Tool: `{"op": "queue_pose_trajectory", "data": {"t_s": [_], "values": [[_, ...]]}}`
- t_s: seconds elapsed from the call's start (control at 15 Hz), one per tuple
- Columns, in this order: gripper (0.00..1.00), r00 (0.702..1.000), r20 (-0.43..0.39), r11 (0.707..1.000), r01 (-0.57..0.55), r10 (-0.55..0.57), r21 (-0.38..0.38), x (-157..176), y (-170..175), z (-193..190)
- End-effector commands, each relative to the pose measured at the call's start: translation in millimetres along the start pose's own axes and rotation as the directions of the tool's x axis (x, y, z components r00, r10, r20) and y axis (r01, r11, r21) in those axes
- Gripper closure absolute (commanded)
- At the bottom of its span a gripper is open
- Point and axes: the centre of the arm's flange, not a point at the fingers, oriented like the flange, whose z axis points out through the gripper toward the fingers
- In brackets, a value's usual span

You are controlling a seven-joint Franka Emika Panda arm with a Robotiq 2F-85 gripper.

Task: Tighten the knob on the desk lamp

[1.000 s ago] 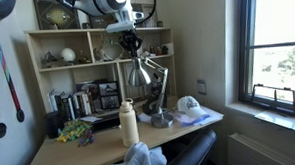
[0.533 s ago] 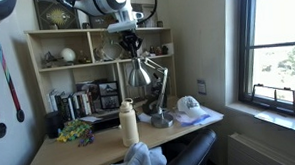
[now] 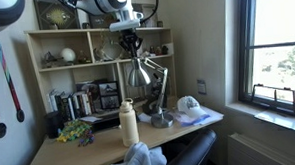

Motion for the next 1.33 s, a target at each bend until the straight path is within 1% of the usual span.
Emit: {"op": "queue_pose_trajectory", "data": {"t_s": [0.0,0.73,1.0,1.27], "values": [[0.94,0.998,0.024,0.998,0.061,-0.062,0.019,15,6,-9],[0.93,0.973,0.090,0.977,0.209,-0.211,0.033,23,4,-5],[0.93,0.958,0.103,0.964,0.266,-0.268,0.032,27,2,-3],[0.93,0.941,0.114,0.948,0.315,-0.319,0.051,31,2,2]]}}
